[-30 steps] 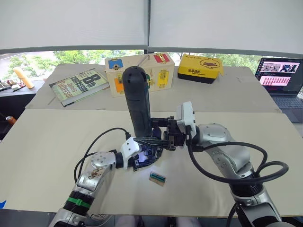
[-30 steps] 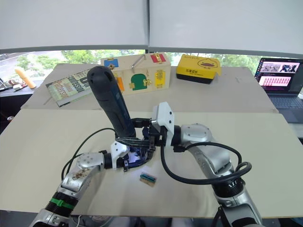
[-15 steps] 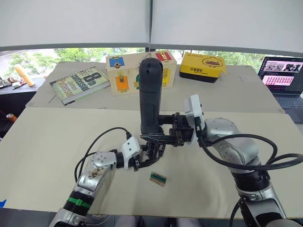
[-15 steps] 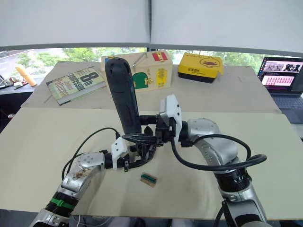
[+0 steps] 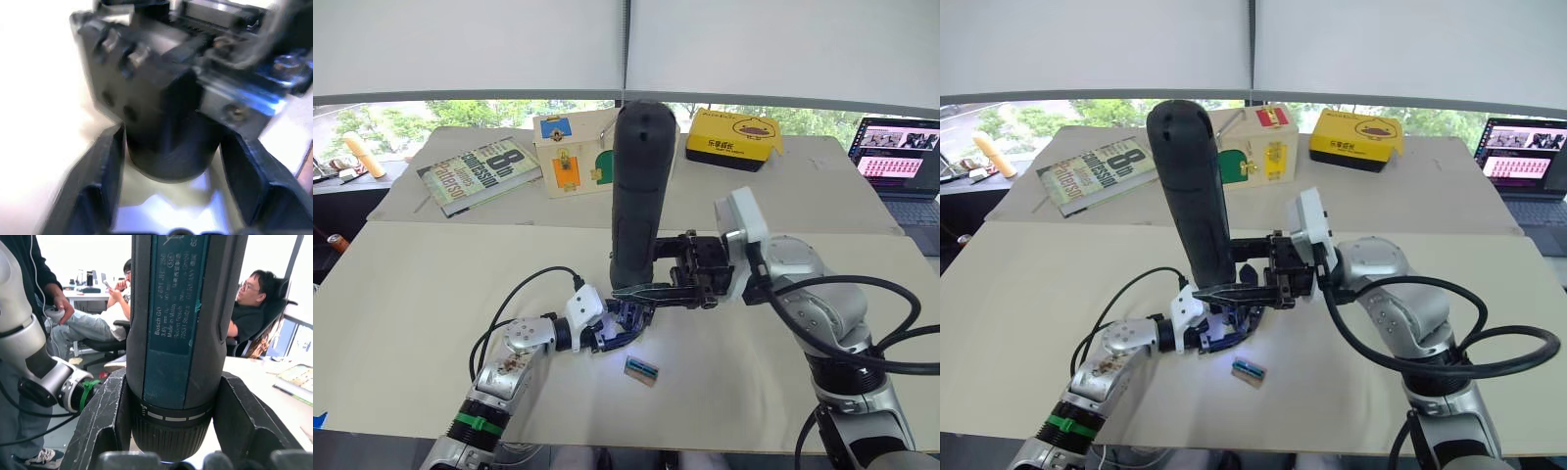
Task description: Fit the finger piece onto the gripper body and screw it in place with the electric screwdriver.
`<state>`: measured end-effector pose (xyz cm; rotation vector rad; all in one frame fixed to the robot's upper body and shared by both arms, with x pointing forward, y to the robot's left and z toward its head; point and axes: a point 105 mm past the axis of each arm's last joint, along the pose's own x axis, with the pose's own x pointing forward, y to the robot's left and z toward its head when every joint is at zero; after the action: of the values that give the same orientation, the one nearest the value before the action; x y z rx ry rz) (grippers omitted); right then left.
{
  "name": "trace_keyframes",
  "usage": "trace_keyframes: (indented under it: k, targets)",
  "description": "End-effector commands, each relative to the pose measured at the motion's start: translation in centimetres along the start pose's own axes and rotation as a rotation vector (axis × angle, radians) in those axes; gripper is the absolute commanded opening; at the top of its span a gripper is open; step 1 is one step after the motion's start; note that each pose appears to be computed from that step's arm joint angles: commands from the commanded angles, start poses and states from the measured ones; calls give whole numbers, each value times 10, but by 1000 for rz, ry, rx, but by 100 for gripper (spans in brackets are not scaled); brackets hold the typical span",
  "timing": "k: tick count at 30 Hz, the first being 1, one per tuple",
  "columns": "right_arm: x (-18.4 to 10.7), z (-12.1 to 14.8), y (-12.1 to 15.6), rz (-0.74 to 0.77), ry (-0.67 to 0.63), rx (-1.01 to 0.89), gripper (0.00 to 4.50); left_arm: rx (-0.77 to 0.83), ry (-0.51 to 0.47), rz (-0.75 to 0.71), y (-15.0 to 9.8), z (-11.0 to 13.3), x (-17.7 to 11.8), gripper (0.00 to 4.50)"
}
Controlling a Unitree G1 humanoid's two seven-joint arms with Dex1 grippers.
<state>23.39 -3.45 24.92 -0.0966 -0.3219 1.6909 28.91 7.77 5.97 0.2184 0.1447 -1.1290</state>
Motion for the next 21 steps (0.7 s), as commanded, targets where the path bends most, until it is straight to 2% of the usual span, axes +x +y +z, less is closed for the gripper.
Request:
trace_keyframes:
  k: [1,4,8,11,13,14,17,21]
  targets:
    - [-5,39,14,61,-82,-74,192,-73,111,54,2,-36,-20,447]
    - [-17,46,17,42,-51,-56,192,-41,100,61,4,-36,-39,447]
    - [-50,53,7,-108,49,3,192,-28,49,79,6,-30,-73,447]
    - [-109,41,-1,-320,292,214,192,-67,-4,2,-3,-18,-108,447]
    - [-143,33,1,-428,429,348,192,-60,-2,-27,-5,-14,-123,447]
    - [-162,22,5,-481,547,410,192,-43,0,-35,-4,-10,-130,447]
    - [-203,2,13,-609,796,532,192,4,-13,-49,-1,0,-141,447]
    - [-252,-33,14,-763,1076,616,192,20,-87,-106,-5,25,-150,447]
